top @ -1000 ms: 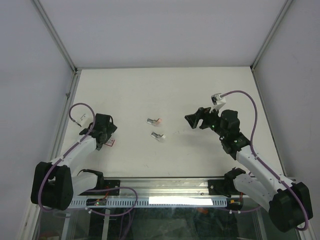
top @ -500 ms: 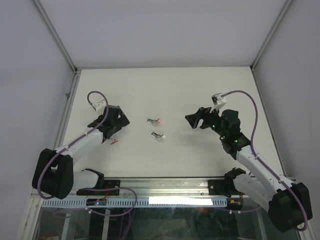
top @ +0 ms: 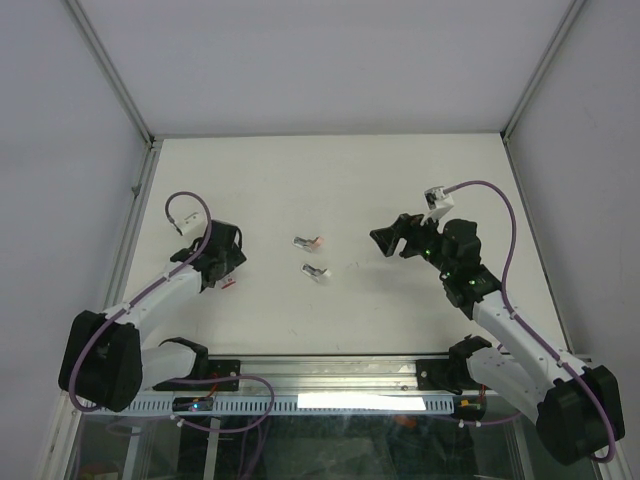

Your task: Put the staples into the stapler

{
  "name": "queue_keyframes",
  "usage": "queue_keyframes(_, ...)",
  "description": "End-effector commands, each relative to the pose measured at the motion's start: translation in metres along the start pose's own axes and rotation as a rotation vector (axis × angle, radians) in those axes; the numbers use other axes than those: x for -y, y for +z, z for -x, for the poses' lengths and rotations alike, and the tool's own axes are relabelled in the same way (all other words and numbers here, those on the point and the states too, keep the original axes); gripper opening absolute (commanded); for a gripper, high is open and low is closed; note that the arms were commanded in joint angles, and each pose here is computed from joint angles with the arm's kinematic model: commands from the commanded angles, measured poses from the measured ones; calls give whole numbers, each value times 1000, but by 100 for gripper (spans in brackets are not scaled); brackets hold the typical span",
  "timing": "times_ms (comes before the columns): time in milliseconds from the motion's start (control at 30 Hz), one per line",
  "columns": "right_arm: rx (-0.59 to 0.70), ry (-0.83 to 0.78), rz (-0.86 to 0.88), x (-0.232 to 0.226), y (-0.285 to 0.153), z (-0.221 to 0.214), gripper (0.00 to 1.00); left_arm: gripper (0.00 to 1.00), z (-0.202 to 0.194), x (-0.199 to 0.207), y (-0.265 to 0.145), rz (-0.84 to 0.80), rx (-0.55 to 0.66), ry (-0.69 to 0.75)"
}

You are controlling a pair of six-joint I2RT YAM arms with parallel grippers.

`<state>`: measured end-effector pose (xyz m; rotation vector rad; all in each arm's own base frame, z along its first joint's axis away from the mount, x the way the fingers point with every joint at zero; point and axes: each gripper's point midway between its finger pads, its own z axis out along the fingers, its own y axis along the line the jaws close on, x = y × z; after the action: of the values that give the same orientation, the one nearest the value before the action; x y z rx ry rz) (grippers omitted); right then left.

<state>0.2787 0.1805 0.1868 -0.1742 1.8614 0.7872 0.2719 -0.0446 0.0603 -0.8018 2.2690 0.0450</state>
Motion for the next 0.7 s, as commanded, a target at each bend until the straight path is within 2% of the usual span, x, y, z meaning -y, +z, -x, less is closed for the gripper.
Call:
queue_keyframes(0, 71, 9, 1, -4, -4, 21, 79, 70, 1, -13, 7, 85, 19, 7)
queue_keyframes(500, 70, 18, -2, -4, -6, 19, 79, 50, -21, -12, 20, 77, -73, 72)
queue_keyframes(667, 77, 16, -1, -5, -8, 20, 79, 50, -27, -13, 24, 80, -106, 94)
